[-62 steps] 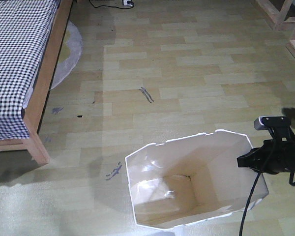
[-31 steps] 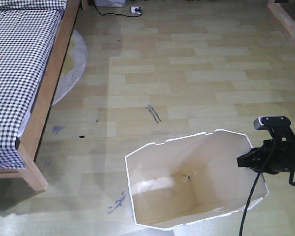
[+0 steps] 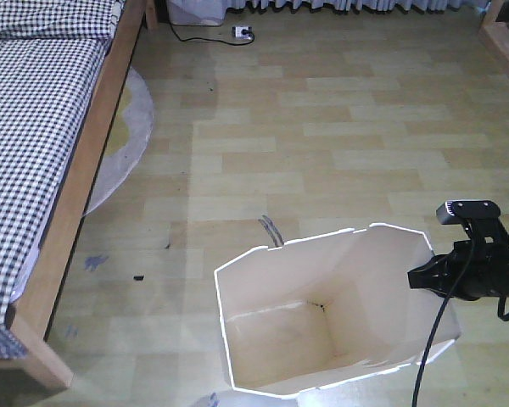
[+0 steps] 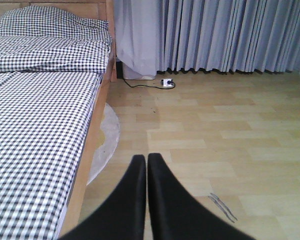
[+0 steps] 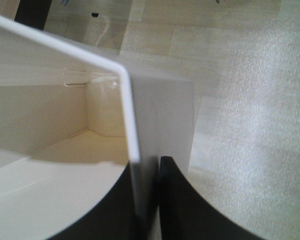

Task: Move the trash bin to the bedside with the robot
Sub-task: 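Carry the held bin with the right gripper toward the bed's side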

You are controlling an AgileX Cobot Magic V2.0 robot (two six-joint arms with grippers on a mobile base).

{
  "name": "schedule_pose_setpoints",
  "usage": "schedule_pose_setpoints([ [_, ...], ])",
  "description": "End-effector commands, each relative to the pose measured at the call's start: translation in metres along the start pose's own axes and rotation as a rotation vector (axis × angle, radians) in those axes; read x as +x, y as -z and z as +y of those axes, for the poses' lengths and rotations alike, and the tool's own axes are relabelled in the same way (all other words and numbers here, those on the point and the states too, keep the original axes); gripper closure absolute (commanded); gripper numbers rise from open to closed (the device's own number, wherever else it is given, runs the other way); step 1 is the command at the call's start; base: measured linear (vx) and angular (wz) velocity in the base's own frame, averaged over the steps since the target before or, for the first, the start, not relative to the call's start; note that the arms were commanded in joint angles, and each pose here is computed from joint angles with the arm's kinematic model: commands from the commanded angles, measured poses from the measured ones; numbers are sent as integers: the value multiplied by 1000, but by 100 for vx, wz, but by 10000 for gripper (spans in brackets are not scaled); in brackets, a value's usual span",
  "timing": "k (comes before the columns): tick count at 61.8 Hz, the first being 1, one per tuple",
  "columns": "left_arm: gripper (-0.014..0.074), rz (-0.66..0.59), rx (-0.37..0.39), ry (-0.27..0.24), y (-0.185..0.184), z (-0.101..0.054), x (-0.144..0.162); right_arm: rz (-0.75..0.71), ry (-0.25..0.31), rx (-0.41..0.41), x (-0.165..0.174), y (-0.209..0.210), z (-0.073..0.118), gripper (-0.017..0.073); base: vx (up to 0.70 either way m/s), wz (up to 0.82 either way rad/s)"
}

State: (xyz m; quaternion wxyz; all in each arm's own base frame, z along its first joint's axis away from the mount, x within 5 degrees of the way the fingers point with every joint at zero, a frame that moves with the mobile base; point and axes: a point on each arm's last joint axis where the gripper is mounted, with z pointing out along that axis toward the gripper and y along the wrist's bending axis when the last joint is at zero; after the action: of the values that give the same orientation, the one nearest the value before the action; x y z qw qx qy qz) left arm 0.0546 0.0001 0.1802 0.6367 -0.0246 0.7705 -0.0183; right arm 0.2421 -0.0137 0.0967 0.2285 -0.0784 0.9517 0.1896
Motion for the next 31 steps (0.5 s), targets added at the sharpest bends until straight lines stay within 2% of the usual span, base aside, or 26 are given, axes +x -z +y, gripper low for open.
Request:
schedule_pose_setpoints([
  [1,599,-54,6,12,-2,0,2,-141,-71,-155,-21,13,16,564,37,-5],
  [31,599,-54,6,12,-2,0,2,-141,-71,-155,-21,13,16,564,39,-4],
])
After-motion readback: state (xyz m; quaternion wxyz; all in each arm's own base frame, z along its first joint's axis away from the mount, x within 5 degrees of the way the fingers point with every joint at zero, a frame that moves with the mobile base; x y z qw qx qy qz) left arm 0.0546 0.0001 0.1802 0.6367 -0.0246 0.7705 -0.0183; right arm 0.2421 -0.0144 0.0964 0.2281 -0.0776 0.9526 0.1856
